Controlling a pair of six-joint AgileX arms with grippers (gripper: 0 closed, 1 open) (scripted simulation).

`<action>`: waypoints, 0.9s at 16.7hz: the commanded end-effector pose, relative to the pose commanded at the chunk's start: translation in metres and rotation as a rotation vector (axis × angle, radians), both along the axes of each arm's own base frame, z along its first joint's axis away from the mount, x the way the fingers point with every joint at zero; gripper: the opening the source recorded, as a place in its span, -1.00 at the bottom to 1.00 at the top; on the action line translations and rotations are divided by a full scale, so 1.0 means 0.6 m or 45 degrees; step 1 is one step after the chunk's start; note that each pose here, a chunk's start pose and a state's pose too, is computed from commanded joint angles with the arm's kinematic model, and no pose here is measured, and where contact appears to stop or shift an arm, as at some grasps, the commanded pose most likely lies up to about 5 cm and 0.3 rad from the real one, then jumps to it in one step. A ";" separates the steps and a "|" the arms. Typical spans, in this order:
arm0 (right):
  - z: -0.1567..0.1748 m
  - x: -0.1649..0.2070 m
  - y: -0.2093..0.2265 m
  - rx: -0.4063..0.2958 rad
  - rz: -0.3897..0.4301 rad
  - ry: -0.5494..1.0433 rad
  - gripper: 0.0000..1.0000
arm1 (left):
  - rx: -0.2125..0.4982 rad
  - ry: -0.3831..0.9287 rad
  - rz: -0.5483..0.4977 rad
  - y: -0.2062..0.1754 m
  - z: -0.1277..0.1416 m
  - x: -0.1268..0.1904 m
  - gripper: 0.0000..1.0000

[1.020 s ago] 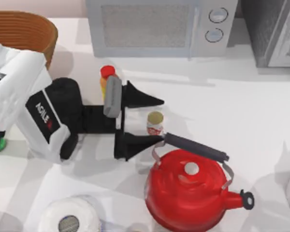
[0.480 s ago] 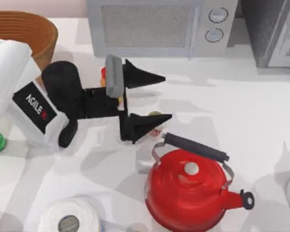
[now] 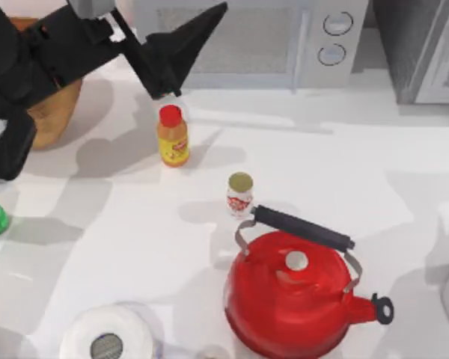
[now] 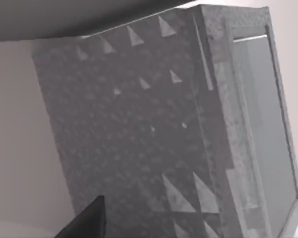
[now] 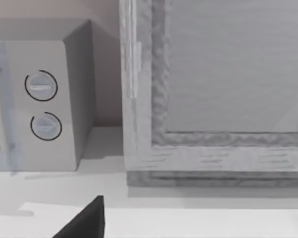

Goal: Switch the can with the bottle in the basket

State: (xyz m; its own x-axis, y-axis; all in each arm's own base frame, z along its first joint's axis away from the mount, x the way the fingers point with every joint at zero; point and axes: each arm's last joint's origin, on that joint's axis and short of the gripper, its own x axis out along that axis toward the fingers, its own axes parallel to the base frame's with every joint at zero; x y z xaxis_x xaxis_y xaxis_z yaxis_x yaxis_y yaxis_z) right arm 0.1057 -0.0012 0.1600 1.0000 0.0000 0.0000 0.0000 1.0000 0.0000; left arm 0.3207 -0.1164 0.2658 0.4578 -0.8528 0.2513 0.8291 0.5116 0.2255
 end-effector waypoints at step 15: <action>0.000 0.000 0.000 0.000 0.000 0.000 1.00 | -0.172 0.276 1.079 0.174 -0.097 -0.365 1.00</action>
